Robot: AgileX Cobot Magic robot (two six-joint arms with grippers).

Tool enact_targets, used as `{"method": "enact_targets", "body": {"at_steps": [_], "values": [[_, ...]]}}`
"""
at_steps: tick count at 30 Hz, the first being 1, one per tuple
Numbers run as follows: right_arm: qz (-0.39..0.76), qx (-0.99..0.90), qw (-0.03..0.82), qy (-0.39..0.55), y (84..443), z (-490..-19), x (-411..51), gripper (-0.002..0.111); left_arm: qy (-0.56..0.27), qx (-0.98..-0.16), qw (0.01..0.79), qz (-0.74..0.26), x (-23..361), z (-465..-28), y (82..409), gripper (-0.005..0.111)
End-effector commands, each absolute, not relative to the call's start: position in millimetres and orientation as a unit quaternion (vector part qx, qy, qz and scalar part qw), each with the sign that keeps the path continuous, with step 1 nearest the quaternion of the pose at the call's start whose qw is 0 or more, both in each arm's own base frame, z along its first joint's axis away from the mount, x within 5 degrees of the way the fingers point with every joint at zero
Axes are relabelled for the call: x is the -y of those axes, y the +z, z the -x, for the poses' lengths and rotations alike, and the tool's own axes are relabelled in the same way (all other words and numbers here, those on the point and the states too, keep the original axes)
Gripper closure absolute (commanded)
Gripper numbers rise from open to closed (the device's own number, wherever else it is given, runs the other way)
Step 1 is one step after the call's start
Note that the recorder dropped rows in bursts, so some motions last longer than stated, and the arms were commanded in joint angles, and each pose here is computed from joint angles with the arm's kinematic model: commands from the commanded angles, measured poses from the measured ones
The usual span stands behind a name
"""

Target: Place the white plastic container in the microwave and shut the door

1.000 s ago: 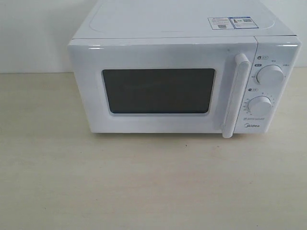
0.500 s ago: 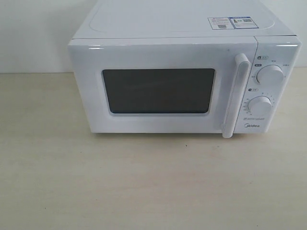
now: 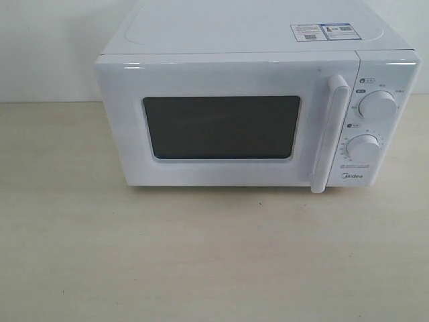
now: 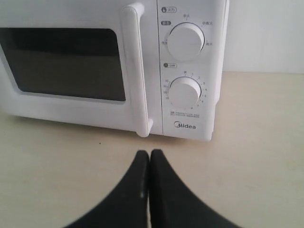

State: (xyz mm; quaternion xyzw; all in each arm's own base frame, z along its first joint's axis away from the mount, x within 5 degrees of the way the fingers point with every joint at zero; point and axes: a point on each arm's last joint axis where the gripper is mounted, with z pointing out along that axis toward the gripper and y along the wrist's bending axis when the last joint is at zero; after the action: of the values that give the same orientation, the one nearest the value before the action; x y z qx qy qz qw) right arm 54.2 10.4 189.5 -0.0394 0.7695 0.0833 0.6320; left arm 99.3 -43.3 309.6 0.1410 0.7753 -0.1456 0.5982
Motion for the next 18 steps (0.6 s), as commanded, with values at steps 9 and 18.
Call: {"method": "enact_targets", "body": {"at_steps": [9, 18], "values": [[0.066, -0.785, 0.613, 0.061, 183.4, -52.8, -10.2, 0.109, -0.146, -0.770, 0.604, -0.143, 43.2, -98.0, 310.1, 0.102], [0.020, -0.791, 0.611, 0.024, 182.3, -53.4, -3.9, 0.109, -0.146, -0.772, 0.602, -0.144, 43.2, -97.9, 309.8, 0.102]]}}
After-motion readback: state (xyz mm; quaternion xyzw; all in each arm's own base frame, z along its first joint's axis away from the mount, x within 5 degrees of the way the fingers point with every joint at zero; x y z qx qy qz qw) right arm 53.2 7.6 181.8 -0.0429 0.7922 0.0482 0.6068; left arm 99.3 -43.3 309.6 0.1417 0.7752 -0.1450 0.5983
